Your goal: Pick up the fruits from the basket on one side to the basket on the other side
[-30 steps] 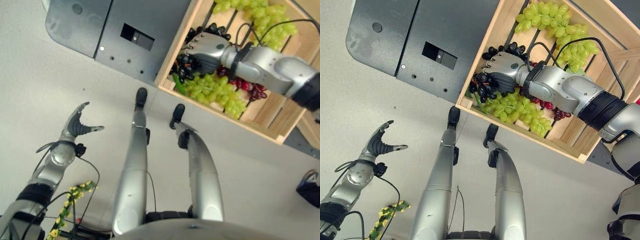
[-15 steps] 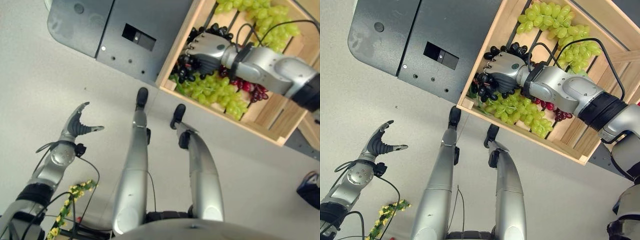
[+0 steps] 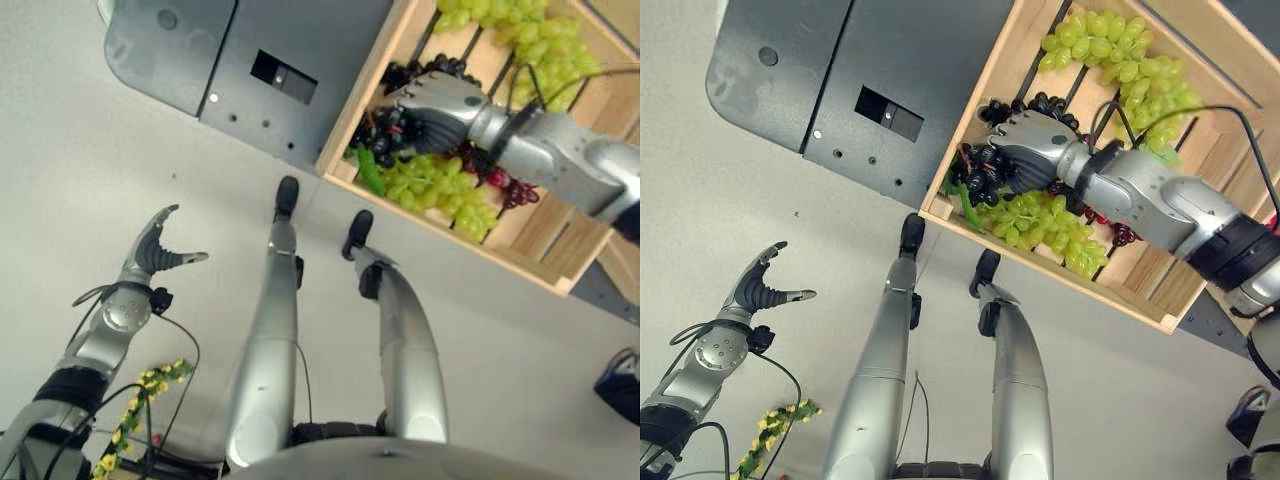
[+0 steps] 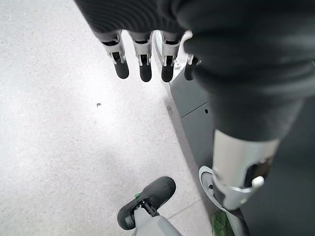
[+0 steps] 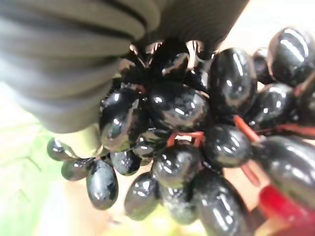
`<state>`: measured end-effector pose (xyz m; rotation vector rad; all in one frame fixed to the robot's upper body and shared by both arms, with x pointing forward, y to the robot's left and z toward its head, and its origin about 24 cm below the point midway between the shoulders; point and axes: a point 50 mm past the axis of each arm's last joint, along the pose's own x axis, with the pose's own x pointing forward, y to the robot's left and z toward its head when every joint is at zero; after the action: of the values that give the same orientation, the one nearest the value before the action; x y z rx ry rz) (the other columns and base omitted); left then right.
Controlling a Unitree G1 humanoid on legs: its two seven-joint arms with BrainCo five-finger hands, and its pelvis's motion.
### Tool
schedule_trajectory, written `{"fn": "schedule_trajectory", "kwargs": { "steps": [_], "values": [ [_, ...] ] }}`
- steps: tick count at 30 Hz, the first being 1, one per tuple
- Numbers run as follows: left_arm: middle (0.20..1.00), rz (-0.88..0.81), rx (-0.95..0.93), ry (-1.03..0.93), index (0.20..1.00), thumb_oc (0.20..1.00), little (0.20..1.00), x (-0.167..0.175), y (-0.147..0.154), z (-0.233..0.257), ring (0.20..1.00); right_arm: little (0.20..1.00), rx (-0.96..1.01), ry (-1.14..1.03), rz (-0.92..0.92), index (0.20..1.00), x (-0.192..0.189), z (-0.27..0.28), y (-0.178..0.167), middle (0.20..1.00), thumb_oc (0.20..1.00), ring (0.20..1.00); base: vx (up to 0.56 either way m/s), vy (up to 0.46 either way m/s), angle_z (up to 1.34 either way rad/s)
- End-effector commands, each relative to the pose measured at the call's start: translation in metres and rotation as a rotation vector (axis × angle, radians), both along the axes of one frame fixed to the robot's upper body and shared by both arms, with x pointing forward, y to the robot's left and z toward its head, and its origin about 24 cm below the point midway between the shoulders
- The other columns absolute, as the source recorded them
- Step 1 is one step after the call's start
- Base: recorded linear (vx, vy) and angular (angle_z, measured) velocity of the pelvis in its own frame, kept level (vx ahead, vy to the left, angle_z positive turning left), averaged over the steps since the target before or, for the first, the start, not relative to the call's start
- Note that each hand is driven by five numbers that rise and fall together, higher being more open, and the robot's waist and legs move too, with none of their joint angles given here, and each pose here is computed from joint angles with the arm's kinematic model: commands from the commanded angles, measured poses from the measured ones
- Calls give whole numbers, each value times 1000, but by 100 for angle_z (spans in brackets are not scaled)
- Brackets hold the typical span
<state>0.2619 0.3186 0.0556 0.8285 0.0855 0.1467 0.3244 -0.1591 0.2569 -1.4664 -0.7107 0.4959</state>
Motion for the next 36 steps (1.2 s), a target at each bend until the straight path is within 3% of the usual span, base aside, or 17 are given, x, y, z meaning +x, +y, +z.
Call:
{"fn": "schedule_trajectory", "kwargs": {
  "steps": [1,11,16,30,36],
  "values": [
    [1000,11,-49,10,1000,1000,1000,-18,0,-12,1000,200,130,2,108,200,-20,22,-3,200,200,200,-3,19,-4],
    [1000,43,-123,140,1000,1000,1000,-40,4,-45,1000,200,498,177,88,200,-26,15,-40,200,200,200,27,-1,-4],
    [1000,55,-153,180,1000,1000,1000,-48,2,-56,1000,200,591,220,79,200,-29,6,-49,200,200,200,28,1,2],
    [1000,-10,-250,135,1000,1000,1000,-44,-17,-53,1000,200,957,302,55,200,-30,-10,-81,200,200,200,23,-1,2],
    [1000,-51,-270,112,1000,1000,1000,-43,-18,-43,1000,200,991,306,25,200,-31,-9,-92,200,200,200,49,4,5]
  ]
}}
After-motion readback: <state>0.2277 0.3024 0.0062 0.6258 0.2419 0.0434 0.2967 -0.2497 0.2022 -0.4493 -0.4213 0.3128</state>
